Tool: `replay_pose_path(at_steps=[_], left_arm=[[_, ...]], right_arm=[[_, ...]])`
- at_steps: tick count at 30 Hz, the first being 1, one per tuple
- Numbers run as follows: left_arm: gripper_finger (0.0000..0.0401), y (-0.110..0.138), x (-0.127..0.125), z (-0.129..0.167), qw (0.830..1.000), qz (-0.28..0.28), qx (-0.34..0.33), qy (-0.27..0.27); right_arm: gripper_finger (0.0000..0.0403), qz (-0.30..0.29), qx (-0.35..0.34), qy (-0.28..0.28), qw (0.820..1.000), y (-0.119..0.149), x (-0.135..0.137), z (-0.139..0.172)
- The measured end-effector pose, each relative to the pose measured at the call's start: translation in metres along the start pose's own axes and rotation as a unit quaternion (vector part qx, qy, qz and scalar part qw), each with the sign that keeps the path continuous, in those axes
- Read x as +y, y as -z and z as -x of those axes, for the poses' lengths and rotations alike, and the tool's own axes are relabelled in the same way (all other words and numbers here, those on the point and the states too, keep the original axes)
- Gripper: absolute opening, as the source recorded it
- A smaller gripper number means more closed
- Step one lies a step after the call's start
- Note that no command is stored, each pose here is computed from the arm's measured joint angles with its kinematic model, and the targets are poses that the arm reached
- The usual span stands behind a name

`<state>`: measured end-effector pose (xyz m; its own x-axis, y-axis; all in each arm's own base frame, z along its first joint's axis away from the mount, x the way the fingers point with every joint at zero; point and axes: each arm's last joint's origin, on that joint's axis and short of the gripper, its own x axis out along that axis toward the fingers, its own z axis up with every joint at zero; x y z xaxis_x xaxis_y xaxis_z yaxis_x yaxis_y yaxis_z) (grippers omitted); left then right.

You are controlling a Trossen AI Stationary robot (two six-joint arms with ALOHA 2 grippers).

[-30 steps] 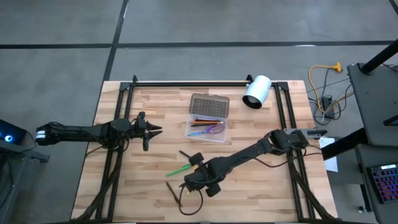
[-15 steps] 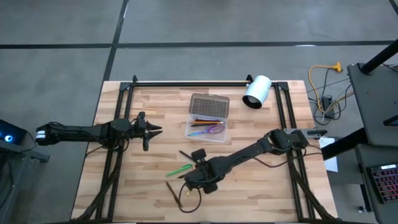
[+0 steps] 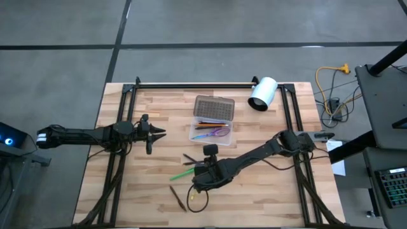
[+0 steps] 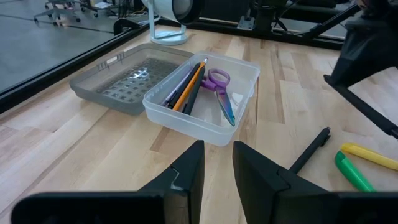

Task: Pick & place school supplies into a supply box
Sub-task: Put the black pen into the supply box

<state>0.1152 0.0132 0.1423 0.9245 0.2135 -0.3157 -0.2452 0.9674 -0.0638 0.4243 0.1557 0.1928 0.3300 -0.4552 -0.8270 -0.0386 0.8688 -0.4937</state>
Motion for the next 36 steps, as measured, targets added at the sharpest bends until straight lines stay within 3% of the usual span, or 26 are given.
replay_pose_path(at_steps=[4, 11, 28, 36], left_arm=[[0.0069, 0.000, 0.000, 0.000, 1.000, 0.000, 0.000, 0.000], [0.0069, 0.000, 0.000, 0.000, 1.000, 0.000, 0.000, 0.000], [0.0069, 0.000, 0.000, 0.000, 1.000, 0.000, 0.000, 0.000], [0.0069, 0.000, 0.000, 0.000, 1.000, 0.000, 0.000, 0.000]], right_arm=[[0.0015, -0.004, 0.001, 0.013, 1.000, 0.002, -0.004, -0.001], [0.0015, -0.064, -0.001, 0.069, 0.996, 0.004, -0.015, 0.001], [0.0016, -0.110, 0.053, 0.093, 0.988, 0.010, -0.052, -0.014], [0.0016, -0.142, 0.071, 0.129, 0.979, 0.023, -0.075, -0.027]])
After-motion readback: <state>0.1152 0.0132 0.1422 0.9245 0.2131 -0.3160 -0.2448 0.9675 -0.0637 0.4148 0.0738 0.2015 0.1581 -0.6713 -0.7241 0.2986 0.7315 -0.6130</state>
